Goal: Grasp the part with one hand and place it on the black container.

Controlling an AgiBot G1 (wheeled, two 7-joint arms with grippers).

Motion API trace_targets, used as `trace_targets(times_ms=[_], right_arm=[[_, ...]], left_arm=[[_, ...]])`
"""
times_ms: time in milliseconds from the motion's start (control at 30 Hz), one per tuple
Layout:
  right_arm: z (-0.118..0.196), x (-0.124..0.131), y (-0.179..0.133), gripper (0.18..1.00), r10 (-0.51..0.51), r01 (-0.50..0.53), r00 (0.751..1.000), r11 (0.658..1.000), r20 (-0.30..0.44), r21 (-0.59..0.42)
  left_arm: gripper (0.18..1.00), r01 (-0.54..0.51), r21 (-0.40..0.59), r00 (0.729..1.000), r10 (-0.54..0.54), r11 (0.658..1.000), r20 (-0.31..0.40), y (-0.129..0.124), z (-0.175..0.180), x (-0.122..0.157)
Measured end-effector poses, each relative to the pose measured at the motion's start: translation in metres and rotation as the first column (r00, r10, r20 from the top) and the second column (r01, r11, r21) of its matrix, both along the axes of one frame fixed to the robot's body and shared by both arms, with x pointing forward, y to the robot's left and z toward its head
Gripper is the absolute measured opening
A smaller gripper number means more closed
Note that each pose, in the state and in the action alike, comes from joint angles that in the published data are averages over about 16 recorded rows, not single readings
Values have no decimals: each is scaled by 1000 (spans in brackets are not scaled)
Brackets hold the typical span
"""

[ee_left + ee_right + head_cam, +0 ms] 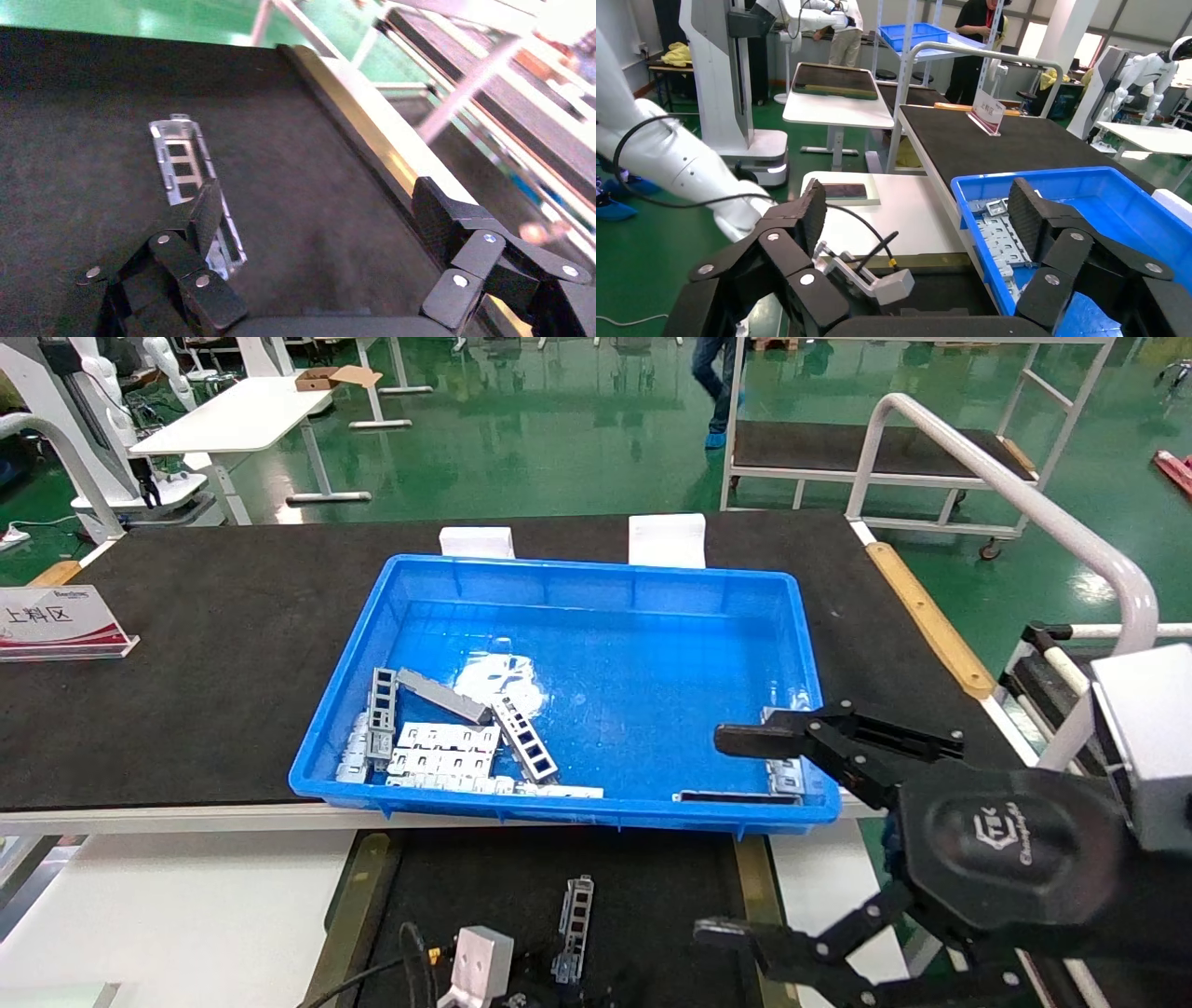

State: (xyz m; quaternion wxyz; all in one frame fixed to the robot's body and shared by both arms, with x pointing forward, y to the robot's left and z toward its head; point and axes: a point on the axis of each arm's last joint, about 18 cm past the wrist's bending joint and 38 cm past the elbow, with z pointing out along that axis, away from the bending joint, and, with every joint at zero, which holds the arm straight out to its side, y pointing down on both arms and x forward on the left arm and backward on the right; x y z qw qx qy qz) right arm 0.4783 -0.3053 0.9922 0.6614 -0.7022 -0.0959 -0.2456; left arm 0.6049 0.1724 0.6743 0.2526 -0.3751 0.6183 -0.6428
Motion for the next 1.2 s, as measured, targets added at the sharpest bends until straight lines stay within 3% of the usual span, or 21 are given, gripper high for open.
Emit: trace_targets(times_ms=[233,567,967,1200], right_arm=[[0,0,0,946,0,0,1000,1000,0,0],[0,0,0,996,0,0,1000,1000,0,0],[0,0,0,1001,0,0,1000,1000,0,0],[0,0,0,1001,0,0,1000,1000,0,0]], left_arm=[[990,137,107,989,-142,985,46,21,15,-18],[1001,297,210,944,-319,931,79,45,54,-39],[1001,382,242,902,-417,892,114,61,102,-59],[1001,399,249,891,-437,883,125,64,113,-65]])
